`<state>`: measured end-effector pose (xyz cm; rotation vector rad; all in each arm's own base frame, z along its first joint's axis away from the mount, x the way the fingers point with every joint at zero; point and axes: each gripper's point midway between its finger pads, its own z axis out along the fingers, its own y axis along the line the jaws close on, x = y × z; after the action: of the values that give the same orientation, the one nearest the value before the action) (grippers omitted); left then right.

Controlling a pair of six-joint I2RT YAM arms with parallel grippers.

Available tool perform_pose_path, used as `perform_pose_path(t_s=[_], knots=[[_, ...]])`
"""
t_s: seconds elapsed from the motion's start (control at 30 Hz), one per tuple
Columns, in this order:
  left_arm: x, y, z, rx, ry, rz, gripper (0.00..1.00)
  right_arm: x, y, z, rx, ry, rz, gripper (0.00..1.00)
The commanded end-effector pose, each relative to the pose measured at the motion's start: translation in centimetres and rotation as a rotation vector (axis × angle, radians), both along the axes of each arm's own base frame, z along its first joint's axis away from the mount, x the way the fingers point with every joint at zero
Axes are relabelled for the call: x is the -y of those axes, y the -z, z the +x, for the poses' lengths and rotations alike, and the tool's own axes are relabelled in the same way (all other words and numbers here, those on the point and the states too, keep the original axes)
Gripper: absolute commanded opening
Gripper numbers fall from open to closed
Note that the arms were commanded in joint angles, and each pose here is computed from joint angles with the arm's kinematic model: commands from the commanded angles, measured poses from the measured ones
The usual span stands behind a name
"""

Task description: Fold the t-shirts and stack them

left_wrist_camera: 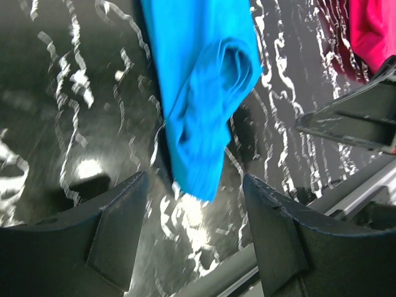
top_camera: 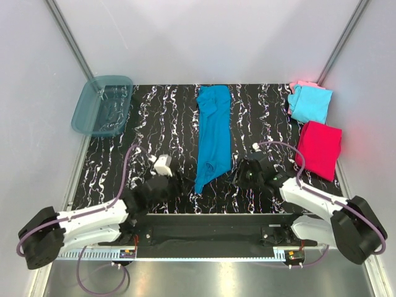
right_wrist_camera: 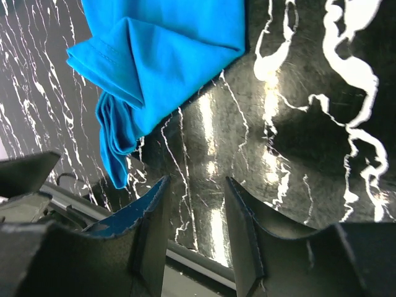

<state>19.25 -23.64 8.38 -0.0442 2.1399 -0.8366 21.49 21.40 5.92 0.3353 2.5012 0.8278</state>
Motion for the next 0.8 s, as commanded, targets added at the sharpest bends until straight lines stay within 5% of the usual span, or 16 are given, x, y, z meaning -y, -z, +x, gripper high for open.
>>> perform_pose_path(t_s=[0.0,0.3,0.77], knots=[[-1.7,-1.4,0.8,0.095,-0.170,-0.036,0.67,-0.1,-1.5,1.2,0.092,0.054,0.028,0.46],[-3.4,2.6,-2.3,0.046,-0.186,0.015,0.66,-3.3,-2.0,1.9,0.113,-0.019,0.012,0.45],[-4.7,2.4,-2.7,0.060,-0.214,-0.004,0.66,-6.6,-1.6,7.0,0.138,-0.090,-0.125,0.45]])
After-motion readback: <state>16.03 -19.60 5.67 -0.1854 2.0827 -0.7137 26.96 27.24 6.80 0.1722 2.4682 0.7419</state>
